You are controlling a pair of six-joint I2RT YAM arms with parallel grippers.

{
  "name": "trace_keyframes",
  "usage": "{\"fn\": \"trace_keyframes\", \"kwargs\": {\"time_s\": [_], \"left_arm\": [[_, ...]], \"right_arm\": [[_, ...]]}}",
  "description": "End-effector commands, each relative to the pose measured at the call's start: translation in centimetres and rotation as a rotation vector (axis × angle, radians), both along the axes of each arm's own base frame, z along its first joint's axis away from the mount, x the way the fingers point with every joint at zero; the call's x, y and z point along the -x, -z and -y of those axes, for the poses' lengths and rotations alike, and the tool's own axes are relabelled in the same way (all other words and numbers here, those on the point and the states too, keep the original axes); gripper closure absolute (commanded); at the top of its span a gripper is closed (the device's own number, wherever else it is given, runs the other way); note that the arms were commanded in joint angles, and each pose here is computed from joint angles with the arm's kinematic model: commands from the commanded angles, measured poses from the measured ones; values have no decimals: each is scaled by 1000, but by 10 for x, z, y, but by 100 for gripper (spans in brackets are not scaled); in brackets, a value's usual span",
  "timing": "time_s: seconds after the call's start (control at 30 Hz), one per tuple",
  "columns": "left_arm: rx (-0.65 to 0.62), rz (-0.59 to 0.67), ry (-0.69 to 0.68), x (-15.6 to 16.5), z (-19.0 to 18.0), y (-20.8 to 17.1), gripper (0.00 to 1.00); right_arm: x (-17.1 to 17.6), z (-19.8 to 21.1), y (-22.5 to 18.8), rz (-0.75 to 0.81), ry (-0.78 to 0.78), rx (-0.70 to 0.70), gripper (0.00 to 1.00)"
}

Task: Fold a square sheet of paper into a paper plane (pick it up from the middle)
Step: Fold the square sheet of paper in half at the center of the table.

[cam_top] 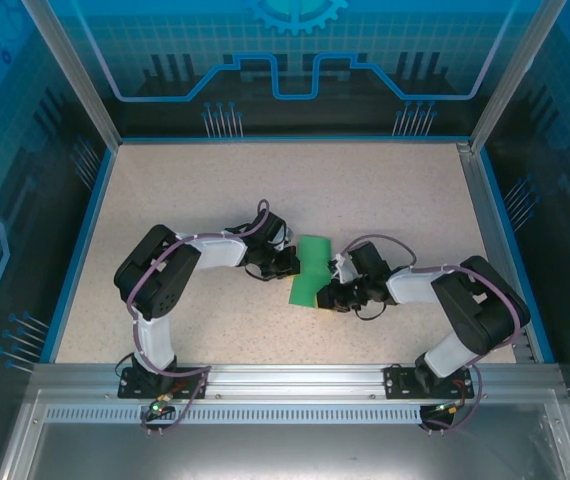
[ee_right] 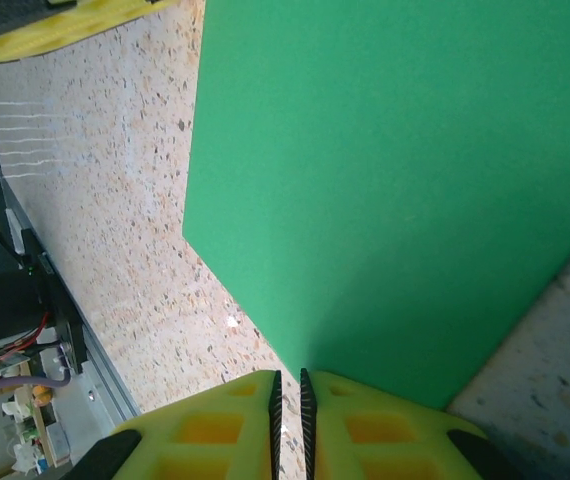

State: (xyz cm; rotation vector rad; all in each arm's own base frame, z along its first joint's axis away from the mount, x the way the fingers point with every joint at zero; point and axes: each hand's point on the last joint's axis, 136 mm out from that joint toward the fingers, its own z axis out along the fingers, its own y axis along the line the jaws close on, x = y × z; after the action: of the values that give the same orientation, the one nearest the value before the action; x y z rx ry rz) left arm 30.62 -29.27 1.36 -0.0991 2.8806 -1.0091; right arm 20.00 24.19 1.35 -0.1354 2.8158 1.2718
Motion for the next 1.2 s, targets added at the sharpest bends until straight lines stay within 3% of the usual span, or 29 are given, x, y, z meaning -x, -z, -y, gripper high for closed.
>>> {"fn": "trace_keyframes", "kwargs": {"time_s": [0.0,0.23,0.53,0.7,0.97,1.17], "left_arm": [[-114,-95,13,22,-17,33,100],[-116,-96,13,22,-17,32,100],[-122,-104,10,24,-19,36,100],[-123,-107,10,25,-19,37,100],[-132,-111,15,27,-21,38,100],[-140,-116,20,28,-22,41,100]], "right_arm": [[20,15,29,-80,-5,102,84],[13,12,13,-47,-12,99,84],[-63,10,-43,116,75,35,83],[-75,8,-28,83,74,51,83],[-58,23,29,-28,81,145,83],[-70,17,2,17,82,94,83]]}}
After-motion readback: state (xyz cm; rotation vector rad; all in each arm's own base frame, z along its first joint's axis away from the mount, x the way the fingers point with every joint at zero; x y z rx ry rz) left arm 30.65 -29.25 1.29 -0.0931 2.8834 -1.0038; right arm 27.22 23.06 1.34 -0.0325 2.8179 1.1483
